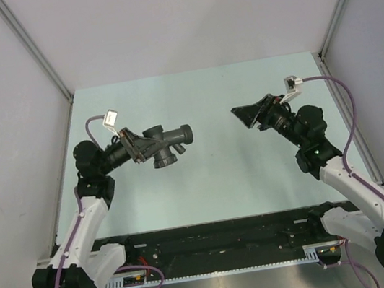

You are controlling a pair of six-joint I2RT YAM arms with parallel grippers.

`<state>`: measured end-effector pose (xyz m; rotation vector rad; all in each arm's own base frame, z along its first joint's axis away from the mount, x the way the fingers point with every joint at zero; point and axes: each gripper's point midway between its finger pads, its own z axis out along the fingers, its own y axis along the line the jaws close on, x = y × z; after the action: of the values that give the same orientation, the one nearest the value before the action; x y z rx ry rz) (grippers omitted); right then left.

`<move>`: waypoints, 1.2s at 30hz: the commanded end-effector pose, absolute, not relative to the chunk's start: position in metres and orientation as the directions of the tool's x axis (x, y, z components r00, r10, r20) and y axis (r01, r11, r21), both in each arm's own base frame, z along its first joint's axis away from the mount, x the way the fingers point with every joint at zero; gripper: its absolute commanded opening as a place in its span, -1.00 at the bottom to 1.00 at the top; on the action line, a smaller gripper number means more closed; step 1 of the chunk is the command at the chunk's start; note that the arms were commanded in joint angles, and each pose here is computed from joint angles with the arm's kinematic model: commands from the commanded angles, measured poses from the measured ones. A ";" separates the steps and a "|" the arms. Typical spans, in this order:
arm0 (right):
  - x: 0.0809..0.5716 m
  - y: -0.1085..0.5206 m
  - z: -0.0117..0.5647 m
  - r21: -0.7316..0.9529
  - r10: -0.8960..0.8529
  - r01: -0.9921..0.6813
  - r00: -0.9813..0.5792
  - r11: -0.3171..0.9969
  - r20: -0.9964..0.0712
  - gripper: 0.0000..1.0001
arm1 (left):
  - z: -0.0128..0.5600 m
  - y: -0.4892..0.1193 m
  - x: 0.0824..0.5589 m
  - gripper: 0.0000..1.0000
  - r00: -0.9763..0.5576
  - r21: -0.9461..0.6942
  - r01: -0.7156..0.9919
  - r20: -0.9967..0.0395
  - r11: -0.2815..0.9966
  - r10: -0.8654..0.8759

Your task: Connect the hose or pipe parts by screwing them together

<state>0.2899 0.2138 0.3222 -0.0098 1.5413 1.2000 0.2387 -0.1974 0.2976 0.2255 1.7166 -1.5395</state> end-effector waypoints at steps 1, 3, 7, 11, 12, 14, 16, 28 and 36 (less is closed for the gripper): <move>0.343 0.138 0.257 0.649 0.591 -0.136 -0.307 0.749 -0.746 0.58 | 0.270 -0.185 0.247 -1.00 -0.643 -0.721 0.600 -0.693 0.347 -0.327; 0.366 0.101 0.241 0.557 0.538 0.012 -0.275 0.830 -0.797 0.55 | 0.244 -0.171 0.259 -1.00 -0.610 -0.656 0.543 -0.737 0.525 -0.291; 0.401 0.060 0.206 0.378 0.409 0.156 -0.355 0.913 -0.841 0.56 | 0.224 -0.154 0.258 -1.00 -0.566 -0.584 0.501 -0.779 0.639 -0.269; 0.427 0.038 0.169 0.184 0.229 0.137 -0.502 0.973 -0.834 0.63 | 0.224 -0.155 0.257 -1.00 -0.567 -0.583 0.504 -0.780 0.637 -0.265; 0.436 0.028 0.173 0.141 0.187 0.127 -0.502 0.982 -0.845 0.64 | 0.224 -0.156 0.258 -1.00 -0.574 -0.589 0.504 -0.775 0.631 -0.265; 0.445 0.023 0.152 0.134 0.174 0.112 -0.552 0.985 -0.816 0.66 | 0.224 -0.157 0.256 -1.00 -0.585 -0.599 0.503 -0.767 0.623 -0.264; 0.455 0.020 0.146 0.185 0.194 0.075 -0.570 0.980 -0.799 0.66 | 0.224 -0.159 0.255 -0.99 -0.588 -0.602 0.506 -0.764 0.618 -0.263; 0.492 0.002 0.108 0.269 0.209 -0.015 -0.589 0.963 -0.781 0.53 | 0.218 -0.162 0.255 -1.00 -0.603 -0.606 0.509 -0.758 0.612 -0.249; 0.506 0.013 0.097 0.322 0.222 -0.058 -0.608 0.945 -0.762 0.50 | 0.216 -0.162 0.255 -1.00 -0.606 -0.606 0.505 -0.756 0.614 -0.247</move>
<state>0.4840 0.0040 0.0794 0.1765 2.2598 0.3392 0.2521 -0.1599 0.2019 0.1516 2.0107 -1.0883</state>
